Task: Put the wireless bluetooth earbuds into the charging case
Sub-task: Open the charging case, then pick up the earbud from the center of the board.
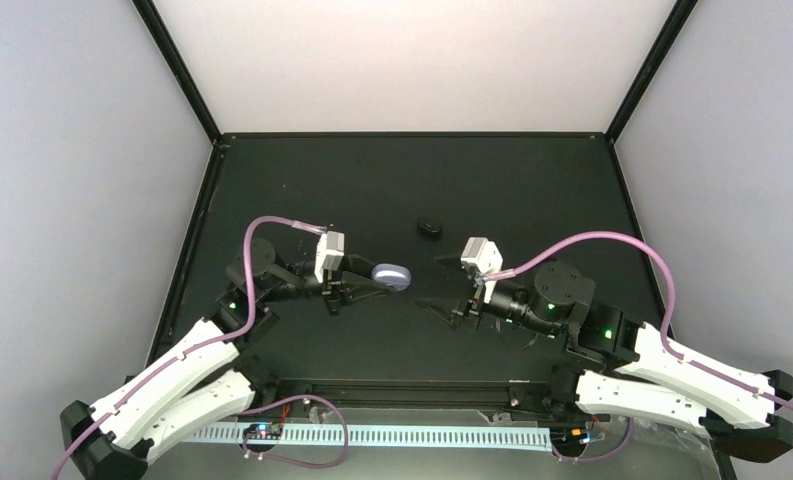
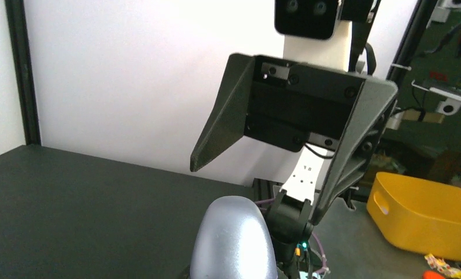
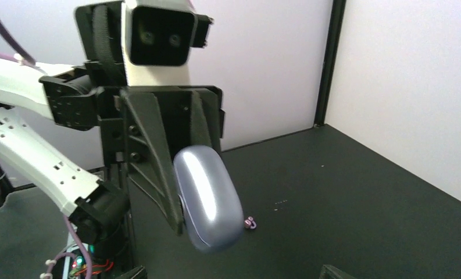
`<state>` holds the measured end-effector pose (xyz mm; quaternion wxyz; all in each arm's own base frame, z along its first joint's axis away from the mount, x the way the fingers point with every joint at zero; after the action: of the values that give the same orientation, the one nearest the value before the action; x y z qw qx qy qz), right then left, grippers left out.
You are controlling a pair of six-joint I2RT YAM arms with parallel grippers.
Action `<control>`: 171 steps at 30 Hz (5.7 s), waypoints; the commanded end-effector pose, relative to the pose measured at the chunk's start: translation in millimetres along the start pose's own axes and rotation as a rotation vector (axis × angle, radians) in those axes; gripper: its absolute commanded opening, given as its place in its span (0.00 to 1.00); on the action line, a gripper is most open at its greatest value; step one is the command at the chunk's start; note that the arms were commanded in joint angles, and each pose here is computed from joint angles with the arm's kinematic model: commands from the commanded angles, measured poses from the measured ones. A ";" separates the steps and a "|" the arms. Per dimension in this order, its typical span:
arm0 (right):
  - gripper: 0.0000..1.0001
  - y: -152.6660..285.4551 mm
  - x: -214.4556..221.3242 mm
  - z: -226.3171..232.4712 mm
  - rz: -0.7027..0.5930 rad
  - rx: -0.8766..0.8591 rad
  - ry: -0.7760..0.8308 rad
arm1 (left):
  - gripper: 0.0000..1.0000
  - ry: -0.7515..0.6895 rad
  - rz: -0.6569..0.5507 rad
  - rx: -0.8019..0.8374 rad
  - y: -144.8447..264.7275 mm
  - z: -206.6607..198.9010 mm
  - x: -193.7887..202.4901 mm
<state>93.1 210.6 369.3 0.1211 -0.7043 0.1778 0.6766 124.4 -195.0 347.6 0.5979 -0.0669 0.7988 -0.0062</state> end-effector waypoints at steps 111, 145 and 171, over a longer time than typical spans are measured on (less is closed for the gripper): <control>0.77 -7.4 -32.7 -18.1 -0.085 0.155 -0.092 | 0.02 -0.083 0.057 0.023 -3.5 -5.7 16.4; 0.64 -128.4 177.5 -91.9 0.455 0.293 -0.491 | 0.02 -0.014 -0.005 -0.054 22.9 -16.5 26.8; 0.34 -196.9 236.7 -123.9 0.829 0.322 -0.338 | 0.02 -0.036 -0.015 -0.047 26.9 -21.0 25.9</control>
<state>290.4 318.0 128.9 -0.0070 -0.4256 0.5138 0.7449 97.6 -174.3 323.1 0.6019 -0.0861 0.7938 0.0154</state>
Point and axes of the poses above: each gripper's point midway between its finger pads, its own y axis back along the fingers, its own z axis along the line the jaws close on, x = y × z, the point moved 7 cm from there along y, back along the fingers, and after that the axes turned 6 degrees about y, right-handed, at the moved point
